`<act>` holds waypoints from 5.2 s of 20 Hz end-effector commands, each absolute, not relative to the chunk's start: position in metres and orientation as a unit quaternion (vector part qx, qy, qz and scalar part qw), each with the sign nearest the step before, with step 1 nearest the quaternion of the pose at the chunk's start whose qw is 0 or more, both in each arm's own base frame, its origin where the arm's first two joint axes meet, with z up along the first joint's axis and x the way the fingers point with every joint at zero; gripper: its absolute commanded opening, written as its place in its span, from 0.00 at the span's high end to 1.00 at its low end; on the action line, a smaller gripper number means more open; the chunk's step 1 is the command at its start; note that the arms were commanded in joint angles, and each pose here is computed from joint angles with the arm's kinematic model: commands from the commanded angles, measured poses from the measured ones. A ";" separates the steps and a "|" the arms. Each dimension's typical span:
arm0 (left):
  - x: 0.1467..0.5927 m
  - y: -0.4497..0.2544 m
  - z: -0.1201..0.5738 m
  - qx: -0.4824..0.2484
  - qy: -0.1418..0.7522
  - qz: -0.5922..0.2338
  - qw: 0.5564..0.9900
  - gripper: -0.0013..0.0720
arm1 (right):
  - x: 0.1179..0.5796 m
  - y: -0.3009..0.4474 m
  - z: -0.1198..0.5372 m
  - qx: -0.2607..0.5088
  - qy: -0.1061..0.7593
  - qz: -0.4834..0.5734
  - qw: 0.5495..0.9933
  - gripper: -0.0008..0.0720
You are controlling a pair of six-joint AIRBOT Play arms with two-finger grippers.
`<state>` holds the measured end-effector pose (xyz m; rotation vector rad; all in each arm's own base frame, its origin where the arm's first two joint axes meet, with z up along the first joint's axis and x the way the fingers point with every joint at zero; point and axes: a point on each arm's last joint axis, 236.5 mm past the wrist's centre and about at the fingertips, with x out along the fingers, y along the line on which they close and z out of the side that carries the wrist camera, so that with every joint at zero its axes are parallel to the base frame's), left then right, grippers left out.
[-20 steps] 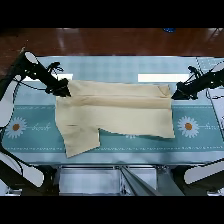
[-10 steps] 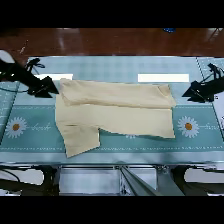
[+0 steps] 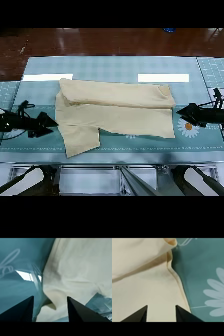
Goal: Fold the shirts.
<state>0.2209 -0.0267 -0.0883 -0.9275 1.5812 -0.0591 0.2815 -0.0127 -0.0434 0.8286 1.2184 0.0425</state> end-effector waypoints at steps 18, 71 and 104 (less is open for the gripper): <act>0.227 -0.089 -0.109 -0.379 0.669 -0.060 0.636 0.95 | 0.170 0.002 -0.102 0.426 0.675 -0.054 0.600 0.43; 0.468 -0.014 0.126 -0.230 0.361 -0.048 0.903 0.29 | 0.430 -0.073 -0.088 0.418 0.572 0.027 0.705 0.43; 0.218 -0.549 -0.076 -0.063 0.629 -0.459 0.624 0.95 | 0.249 0.051 0.147 0.275 0.410 0.102 0.864 0.96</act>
